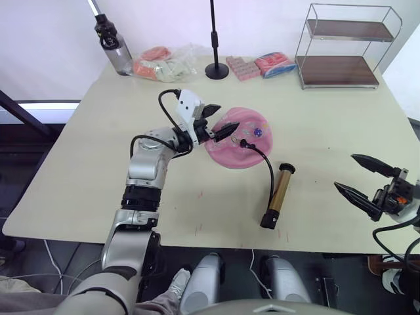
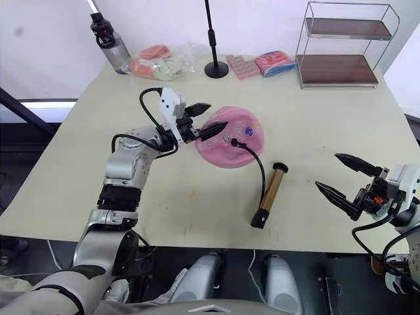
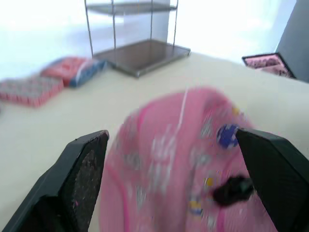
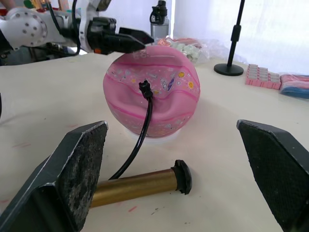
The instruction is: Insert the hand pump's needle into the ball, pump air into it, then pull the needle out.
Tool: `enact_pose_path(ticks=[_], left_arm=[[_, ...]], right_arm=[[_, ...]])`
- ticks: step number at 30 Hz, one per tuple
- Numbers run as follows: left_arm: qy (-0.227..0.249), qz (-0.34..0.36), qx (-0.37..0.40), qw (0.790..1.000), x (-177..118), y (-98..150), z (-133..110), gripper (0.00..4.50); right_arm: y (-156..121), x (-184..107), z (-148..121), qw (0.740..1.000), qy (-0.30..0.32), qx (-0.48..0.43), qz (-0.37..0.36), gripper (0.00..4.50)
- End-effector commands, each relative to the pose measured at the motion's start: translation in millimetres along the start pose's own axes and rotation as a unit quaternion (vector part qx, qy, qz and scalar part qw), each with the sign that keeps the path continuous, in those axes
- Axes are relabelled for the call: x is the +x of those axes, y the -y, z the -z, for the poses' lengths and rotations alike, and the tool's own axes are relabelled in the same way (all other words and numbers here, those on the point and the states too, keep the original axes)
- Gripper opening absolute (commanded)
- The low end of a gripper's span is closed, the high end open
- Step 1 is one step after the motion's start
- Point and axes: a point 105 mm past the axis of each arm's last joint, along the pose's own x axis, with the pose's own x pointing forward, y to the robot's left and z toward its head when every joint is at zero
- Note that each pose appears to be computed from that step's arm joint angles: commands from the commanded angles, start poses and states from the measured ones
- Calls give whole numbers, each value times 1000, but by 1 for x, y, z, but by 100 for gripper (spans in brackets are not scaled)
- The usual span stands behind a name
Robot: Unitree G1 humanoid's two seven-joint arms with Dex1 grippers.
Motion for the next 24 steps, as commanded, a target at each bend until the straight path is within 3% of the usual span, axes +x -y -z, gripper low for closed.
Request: enact_pose_path(ticks=[1, 6, 10, 15, 24], left_arm=[[18, -3, 9, 1000, -11, 1, -12, 445], [22, -5, 8, 1000, -28, 4, -20, 445], [33, 25, 1, 999, -48, 21, -22, 445], [12, 26, -18, 999, -73, 32, -8, 445], [-73, -21, -44, 996, -141, 39, 42, 445]], right_arm=[[-3, 1, -5, 1000, 15, -6, -6, 450], [-4, 1, -4, 1000, 17, -5, -7, 450], [-5, 0, -1, 1000, 16, -2, -7, 450], [-8, -2, 1, 1000, 14, 3, -8, 450], [-2, -16, 10, 1000, -4, 7, -11, 450]])
